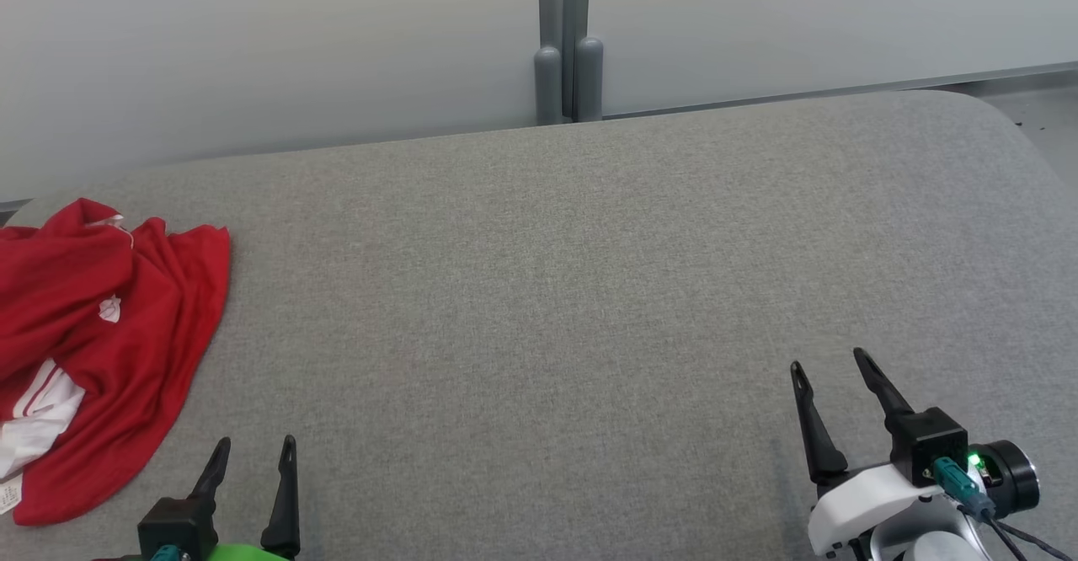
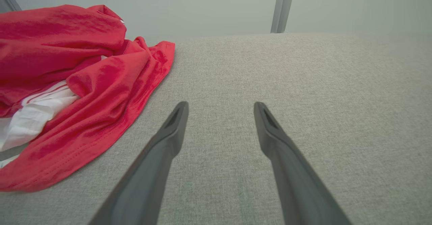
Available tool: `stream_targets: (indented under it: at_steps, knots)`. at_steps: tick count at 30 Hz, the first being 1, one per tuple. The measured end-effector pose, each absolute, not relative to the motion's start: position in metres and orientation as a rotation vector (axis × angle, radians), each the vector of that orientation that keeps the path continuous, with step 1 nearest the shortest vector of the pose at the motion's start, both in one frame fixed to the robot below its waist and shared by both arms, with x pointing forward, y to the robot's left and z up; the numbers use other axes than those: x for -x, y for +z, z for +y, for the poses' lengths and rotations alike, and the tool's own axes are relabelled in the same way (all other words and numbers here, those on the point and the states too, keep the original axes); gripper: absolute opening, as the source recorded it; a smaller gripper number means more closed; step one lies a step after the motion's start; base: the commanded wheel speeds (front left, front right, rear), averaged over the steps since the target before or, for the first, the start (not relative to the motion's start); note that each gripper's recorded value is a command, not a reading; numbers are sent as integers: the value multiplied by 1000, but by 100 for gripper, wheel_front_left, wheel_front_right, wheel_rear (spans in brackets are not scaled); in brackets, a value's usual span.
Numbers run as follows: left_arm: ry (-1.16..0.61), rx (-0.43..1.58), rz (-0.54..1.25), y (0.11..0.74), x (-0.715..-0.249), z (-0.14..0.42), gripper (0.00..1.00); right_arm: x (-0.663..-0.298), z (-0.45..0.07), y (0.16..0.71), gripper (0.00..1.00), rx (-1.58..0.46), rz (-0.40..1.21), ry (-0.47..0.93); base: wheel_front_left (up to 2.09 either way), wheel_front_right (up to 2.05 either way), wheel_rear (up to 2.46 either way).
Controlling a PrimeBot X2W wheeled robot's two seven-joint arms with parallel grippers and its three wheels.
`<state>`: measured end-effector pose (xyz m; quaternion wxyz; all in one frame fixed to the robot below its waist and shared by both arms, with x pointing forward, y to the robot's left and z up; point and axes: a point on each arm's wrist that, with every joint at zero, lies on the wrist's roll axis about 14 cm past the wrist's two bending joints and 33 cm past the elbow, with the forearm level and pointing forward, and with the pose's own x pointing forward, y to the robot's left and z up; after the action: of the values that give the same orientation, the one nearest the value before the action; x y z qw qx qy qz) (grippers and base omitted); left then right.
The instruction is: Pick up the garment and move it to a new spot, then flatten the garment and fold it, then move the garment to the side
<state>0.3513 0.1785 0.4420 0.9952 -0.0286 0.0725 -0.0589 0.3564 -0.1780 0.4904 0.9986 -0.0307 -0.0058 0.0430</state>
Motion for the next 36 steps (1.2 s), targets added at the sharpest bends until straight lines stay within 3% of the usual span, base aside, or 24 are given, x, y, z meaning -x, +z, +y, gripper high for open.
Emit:
stream_targets:
  at_steps: [17,28,36]
  knots:
    - [-54,70,123,447,-343,197,100,-363,-144,495,100,74,-31,189,0,0,0]
    - [106,90,139,439,-303,241,100,-372,-73,496,100,88,-44,421,0,0,0]
    - [323,111,133,437,-248,296,100,-372,6,504,100,100,-78,668,0,0,0]
